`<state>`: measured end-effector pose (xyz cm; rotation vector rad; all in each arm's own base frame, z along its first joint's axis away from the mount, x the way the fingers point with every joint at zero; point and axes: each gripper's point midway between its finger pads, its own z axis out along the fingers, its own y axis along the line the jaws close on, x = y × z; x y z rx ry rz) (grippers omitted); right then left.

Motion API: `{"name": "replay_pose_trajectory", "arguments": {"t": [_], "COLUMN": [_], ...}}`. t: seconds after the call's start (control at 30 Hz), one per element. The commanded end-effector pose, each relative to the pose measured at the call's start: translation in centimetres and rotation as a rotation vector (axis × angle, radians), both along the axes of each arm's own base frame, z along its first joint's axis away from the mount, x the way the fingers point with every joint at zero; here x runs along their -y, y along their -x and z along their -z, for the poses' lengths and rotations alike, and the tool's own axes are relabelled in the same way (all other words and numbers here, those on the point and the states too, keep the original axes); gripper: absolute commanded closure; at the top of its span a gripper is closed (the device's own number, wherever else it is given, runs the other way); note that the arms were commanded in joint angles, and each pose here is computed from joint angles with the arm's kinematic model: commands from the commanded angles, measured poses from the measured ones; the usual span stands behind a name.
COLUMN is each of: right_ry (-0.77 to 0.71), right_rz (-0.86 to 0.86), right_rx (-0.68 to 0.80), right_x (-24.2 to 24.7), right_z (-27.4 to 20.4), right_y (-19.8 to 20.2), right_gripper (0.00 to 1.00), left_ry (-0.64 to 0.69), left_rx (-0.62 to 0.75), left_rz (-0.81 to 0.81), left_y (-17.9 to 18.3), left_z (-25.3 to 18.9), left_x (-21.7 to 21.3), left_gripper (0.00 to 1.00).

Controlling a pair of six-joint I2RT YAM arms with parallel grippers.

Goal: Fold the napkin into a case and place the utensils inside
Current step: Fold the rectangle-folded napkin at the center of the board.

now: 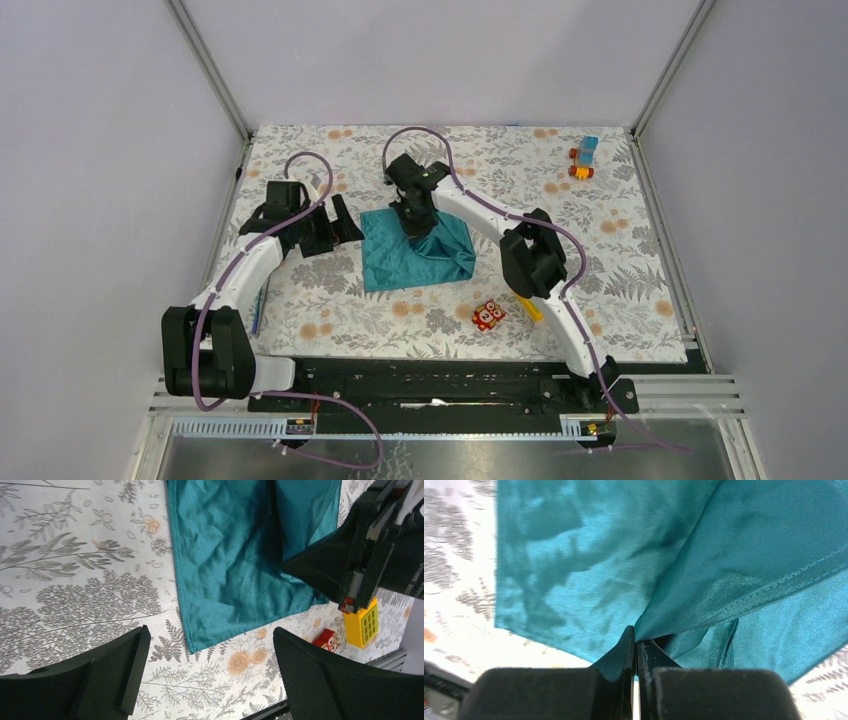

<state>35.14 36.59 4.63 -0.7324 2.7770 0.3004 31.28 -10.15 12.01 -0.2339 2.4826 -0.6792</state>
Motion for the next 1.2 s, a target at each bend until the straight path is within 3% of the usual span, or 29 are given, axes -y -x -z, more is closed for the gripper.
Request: {"name": "replay_pose_trajectory", "arguments": {"t": [0.0,1.17], "right_ry": [-0.196,-0.323], "right_rz": [-0.025,-0.017], "right_rx": [-0.050,-0.074], "right_x": [-4.3,-9.2], "right_z": [-1.8,-1.2], "right_y": [0.7,0.2], "right_gripper": [1.00,0.98], "left_ry": [0.005,0.044], "left_rx": [0.057,0.049], "left_rz": [-0.051,-0.039], "left_y": [-0.9,-0.7], "left_z": [-1.1,-1.1], "left_x": [-1.3,-1.2], "left_gripper": [0.01,0.01]}}
